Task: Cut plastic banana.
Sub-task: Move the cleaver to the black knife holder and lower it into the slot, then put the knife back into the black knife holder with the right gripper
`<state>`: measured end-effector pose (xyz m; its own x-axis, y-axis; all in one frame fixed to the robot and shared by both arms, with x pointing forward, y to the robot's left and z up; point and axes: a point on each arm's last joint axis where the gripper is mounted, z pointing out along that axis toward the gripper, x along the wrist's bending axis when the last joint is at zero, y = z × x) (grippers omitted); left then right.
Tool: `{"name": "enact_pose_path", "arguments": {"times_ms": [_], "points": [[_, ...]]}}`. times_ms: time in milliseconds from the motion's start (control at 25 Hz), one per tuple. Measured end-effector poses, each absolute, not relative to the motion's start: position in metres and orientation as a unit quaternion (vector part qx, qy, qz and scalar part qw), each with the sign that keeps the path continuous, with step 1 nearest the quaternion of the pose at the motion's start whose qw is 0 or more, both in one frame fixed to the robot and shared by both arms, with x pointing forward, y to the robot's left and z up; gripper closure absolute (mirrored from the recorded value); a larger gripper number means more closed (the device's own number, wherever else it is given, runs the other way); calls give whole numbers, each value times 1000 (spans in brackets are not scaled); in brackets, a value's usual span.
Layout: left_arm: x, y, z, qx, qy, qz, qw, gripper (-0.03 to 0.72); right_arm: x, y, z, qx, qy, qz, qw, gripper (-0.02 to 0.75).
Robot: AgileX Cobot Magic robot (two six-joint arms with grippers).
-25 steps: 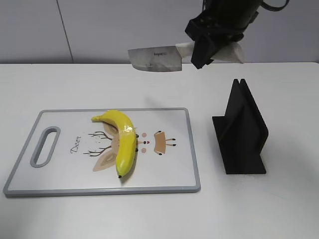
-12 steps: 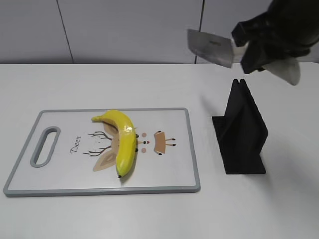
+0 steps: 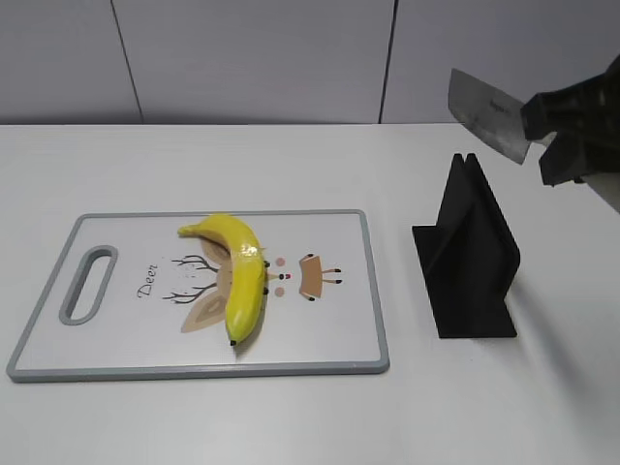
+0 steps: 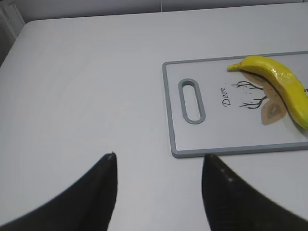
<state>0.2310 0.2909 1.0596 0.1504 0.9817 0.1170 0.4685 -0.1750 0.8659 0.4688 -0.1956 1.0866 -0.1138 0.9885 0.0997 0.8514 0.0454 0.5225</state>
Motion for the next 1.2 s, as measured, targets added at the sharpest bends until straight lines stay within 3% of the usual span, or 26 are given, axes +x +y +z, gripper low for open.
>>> {"name": "enact_pose_path", "arguments": {"times_ms": [840, 1200], "points": [[238, 293, 1057, 654, 547, 378, 361, 172, 482, -192, 1061, 663, 688, 248, 159, 574], [238, 293, 1057, 654, 547, 378, 361, 200, 491, -187, 1037, 674, 699, 194, 139, 574]]}}
